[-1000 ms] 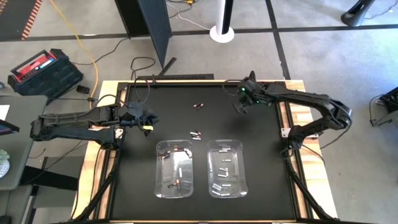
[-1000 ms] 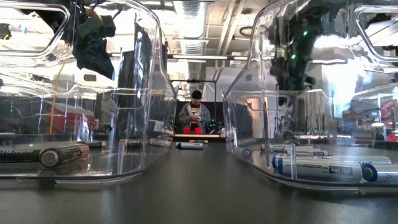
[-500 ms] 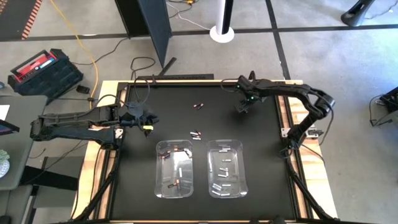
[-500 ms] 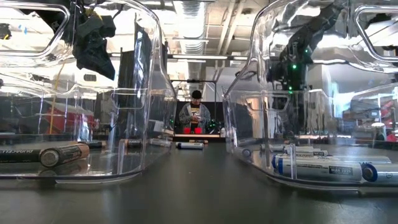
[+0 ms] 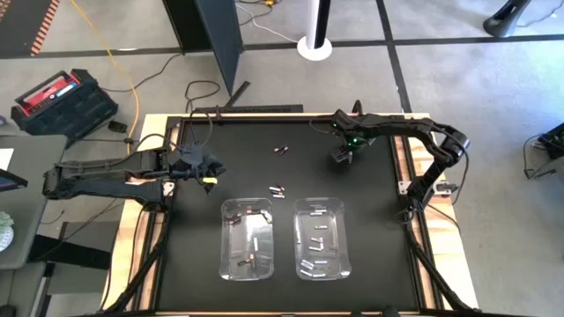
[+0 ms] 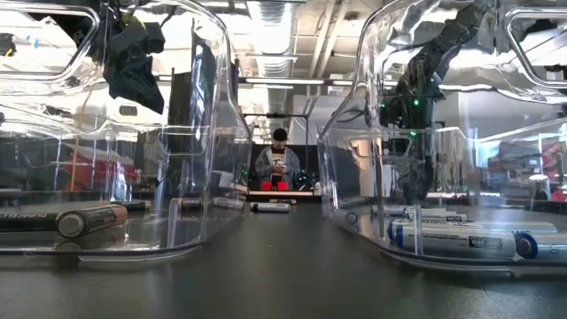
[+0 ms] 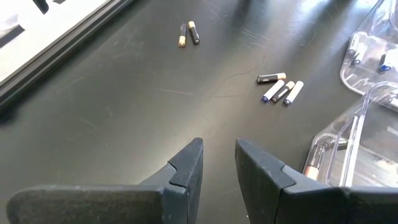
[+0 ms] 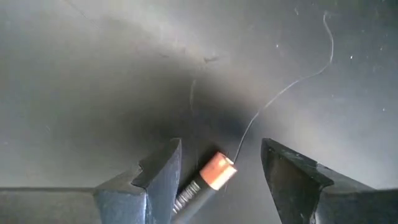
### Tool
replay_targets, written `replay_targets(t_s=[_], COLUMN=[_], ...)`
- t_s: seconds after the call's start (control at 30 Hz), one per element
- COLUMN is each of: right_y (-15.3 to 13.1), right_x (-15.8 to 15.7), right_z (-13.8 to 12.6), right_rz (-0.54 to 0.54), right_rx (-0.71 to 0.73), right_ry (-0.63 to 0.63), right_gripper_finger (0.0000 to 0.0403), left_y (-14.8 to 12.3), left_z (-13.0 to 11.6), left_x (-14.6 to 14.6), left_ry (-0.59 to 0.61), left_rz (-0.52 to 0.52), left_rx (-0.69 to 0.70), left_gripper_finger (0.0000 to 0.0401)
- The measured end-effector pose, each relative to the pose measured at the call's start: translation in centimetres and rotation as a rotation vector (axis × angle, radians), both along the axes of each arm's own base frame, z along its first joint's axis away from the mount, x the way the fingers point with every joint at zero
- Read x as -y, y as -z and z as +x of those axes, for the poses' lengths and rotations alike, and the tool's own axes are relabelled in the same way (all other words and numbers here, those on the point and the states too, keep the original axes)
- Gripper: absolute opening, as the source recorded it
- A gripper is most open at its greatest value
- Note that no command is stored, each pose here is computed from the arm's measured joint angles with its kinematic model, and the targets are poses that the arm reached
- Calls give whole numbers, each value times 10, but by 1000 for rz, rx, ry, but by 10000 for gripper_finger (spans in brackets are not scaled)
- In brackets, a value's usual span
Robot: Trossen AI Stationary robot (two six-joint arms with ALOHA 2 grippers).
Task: Sort batteries
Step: Put the black battery into the left transparent bin
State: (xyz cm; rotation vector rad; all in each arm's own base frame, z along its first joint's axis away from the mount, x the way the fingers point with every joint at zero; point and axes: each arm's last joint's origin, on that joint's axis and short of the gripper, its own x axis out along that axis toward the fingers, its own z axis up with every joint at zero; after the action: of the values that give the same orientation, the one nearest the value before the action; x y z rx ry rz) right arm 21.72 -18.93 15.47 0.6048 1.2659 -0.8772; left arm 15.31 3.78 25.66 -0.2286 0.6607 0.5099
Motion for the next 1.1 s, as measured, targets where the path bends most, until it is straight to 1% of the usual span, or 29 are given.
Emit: replay_targets(t_s=[0.1,0.3,0.57,0.67,0.8,0.83,0.97,1.03,1.1], right_y=[0,1,-1,-9,-28,-32,-36,-28,-16], right_x=[-1,-4,-4,-5,-9,-10,-13,-16,-18], right_z=[0,-6,-10,-12,-18,-21,-39,-49,-56], right_rz=[6,52,61,44,-27,-32,29,100,173], right_rx=[-3,-38,-46,-26,1,-3,-63,-80,-59], right_ry=[7,95,117,120,156,171,291,337,356], right_gripper_finger=[240,240,240,240,240,240,238,235,230], left_y=[0,0,0,0,0,0,0,0,0], left_z=[0,0,0,0,0,0,0,0,0], left_x=[0,0,0,0,0,0,0,0,0], left_ry=[0,-1,-1,-1,-1,-1,-1,-2,-2], left_rz=[0,0,0,1,1,1,1,1,1], left_rx=[0,0,0,-1,-1,-1,-2,-2,-3], left_gripper_finger=[91,91,91,91,91,91,91,91,91])
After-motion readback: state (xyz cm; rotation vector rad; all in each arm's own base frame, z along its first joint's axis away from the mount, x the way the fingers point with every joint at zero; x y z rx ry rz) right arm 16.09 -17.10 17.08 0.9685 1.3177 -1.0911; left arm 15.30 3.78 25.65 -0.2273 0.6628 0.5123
